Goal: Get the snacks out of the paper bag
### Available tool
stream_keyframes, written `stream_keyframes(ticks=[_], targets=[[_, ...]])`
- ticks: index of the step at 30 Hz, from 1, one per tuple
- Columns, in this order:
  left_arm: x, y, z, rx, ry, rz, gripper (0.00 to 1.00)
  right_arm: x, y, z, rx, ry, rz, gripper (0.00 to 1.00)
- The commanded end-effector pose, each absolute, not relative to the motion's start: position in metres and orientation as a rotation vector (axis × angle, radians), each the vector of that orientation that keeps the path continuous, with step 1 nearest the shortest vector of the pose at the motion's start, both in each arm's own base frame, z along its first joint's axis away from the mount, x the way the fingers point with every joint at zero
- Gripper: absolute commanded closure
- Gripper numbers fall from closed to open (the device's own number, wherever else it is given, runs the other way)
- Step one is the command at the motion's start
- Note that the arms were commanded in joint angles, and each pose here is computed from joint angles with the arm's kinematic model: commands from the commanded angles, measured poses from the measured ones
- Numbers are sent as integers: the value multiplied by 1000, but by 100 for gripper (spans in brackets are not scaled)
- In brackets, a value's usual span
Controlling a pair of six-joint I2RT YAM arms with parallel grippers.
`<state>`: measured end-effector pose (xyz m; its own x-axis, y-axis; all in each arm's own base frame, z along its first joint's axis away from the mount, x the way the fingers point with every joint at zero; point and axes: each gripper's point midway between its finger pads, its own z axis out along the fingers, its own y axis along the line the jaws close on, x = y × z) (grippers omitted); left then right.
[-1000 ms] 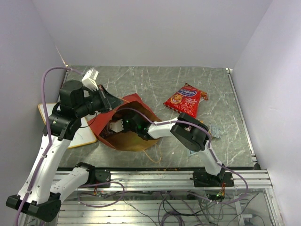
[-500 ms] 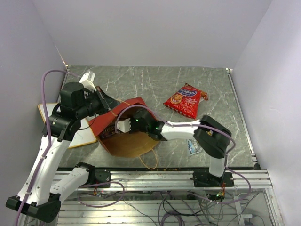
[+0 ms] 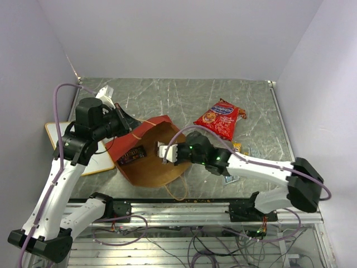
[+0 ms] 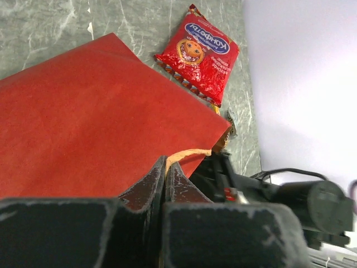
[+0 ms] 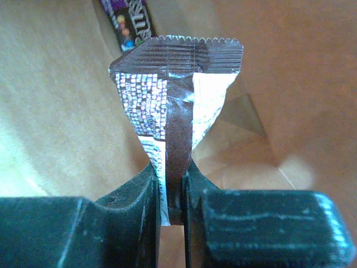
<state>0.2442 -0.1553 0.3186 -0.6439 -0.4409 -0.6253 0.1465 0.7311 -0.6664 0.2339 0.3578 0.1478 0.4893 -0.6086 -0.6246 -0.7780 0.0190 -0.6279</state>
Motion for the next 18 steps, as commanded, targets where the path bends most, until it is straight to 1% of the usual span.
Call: stream_keyframes(ticks=[1,7,11,14,15,18], targets=[[243,-149,319,-240,2078,-865,93,214,342,191,-1570,1257,309,100],[244,-146,313,-234,2112,-828,93,204,321,240,-1397,1323,377,100],[247,-151,312,-205,2133,-838,93,209,304,277,-1241,1371,364,100],[245,-153,311,-184,2140,-847,93,226,287,299,-1090,1431,279,100],[244,-153,310,-179,2150,-848,93,236,279,315,-1003,1447,238,100],[237,-154,305,-171,2188,-856,93,259,258,329,-815,1541,102,100]])
